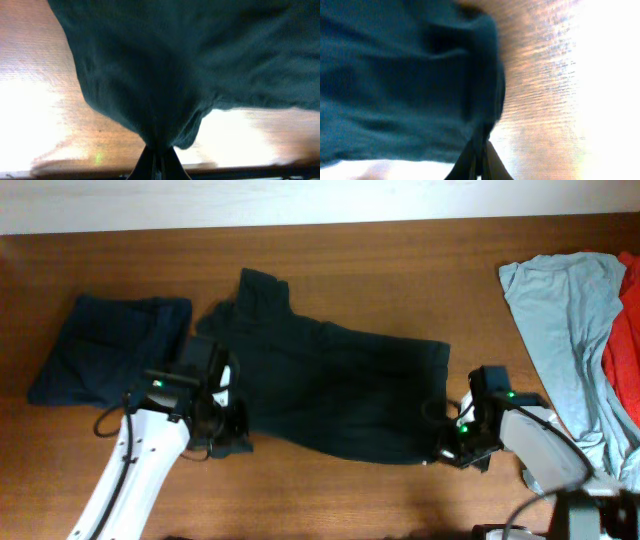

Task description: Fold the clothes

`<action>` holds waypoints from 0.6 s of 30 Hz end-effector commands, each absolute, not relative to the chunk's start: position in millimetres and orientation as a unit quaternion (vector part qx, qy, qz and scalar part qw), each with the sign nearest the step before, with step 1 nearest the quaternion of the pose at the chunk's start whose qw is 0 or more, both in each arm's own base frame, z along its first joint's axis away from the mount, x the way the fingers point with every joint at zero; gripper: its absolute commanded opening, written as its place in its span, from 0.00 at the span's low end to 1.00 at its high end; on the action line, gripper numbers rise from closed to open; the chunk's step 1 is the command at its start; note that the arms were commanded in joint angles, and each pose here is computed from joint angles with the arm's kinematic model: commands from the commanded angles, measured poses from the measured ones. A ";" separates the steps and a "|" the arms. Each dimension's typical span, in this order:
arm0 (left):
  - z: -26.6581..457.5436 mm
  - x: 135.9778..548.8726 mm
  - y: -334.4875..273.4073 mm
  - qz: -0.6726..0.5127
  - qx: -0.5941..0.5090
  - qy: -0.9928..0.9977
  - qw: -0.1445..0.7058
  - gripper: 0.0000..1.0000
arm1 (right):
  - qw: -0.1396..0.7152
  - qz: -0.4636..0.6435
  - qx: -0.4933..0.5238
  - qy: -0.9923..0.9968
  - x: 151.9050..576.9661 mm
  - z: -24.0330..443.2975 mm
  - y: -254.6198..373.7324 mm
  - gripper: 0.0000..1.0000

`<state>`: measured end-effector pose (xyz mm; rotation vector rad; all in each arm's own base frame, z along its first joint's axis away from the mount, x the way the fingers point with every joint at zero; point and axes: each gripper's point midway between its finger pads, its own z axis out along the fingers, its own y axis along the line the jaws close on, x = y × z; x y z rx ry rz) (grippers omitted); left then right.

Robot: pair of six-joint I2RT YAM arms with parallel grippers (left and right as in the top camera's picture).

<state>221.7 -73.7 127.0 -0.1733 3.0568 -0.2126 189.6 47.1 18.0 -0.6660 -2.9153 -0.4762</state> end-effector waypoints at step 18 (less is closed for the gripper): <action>480.1 202.6 -49.0 -0.061 0.094 0.873 0.474 0.01 | -0.411 -0.093 -0.156 -0.893 237.7 387.1 1.5 0.04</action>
